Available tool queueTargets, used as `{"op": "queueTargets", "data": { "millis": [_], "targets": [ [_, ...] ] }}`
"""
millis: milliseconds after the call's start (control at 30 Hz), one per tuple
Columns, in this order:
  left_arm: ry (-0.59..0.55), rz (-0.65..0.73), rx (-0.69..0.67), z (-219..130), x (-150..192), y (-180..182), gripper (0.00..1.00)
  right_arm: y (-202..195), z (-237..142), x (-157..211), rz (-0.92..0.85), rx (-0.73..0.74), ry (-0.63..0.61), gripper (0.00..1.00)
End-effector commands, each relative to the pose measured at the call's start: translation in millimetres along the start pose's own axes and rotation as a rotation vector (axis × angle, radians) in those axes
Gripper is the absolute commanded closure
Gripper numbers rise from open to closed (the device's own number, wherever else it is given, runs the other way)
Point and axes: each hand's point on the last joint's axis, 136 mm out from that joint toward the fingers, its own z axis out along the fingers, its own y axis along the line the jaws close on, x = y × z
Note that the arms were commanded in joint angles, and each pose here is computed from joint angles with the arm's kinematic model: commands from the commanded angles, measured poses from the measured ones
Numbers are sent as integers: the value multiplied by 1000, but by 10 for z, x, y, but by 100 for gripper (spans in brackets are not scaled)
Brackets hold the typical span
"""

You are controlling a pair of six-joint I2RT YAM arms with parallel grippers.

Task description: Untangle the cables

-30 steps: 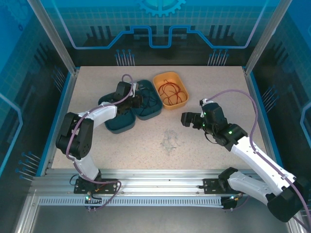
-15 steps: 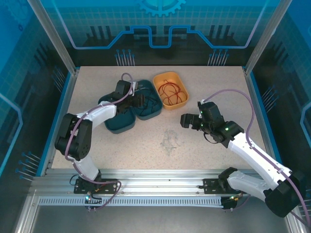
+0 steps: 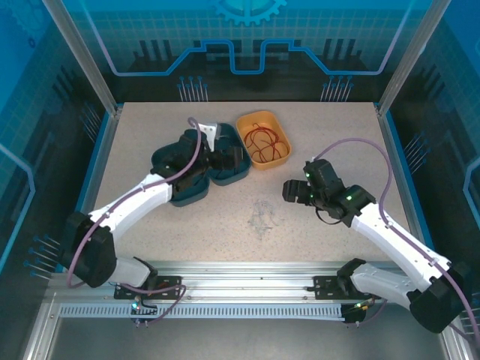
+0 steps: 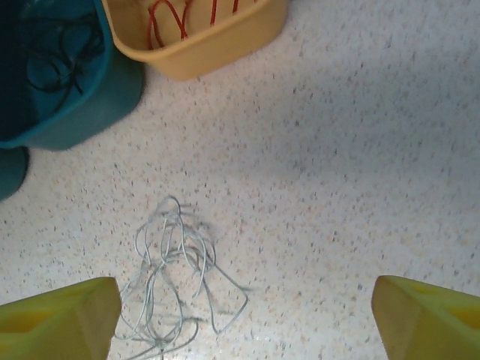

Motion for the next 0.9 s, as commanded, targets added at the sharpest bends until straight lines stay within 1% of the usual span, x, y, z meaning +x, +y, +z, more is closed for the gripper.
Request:
{"op": "queueTargets", "data": {
  "millis": [0,100,200,333,367,433,500,767,867],
  "targets": [
    [-21,-87,-48,-140,146,102,1,70,-7,210,-59,41,65,18],
    [-71,-136,-57,-271,186,168,1,245,46,430,-156,39,122,22],
    [-118,-126,-102,-393,151,267,1,451,111,630,-265,27,171,24],
    [-141,-96,-181,-479,73,399,1,734,187,792,-391,7,220,25],
    [-144,-88,-184,-482,51,399,1,807,209,819,-418,-1,231,27],
    [-150,-88,-190,-489,21,419,1,928,260,867,-462,-15,253,34],
    [-158,-95,-194,-489,1,438,1,1017,311,906,-507,-13,269,38],
    [-171,-132,-217,-512,10,544,1,1148,518,1063,-602,14,349,57],
    [-165,-146,-226,-508,47,585,1,1215,571,1122,-621,1,375,61]
  ]
}}
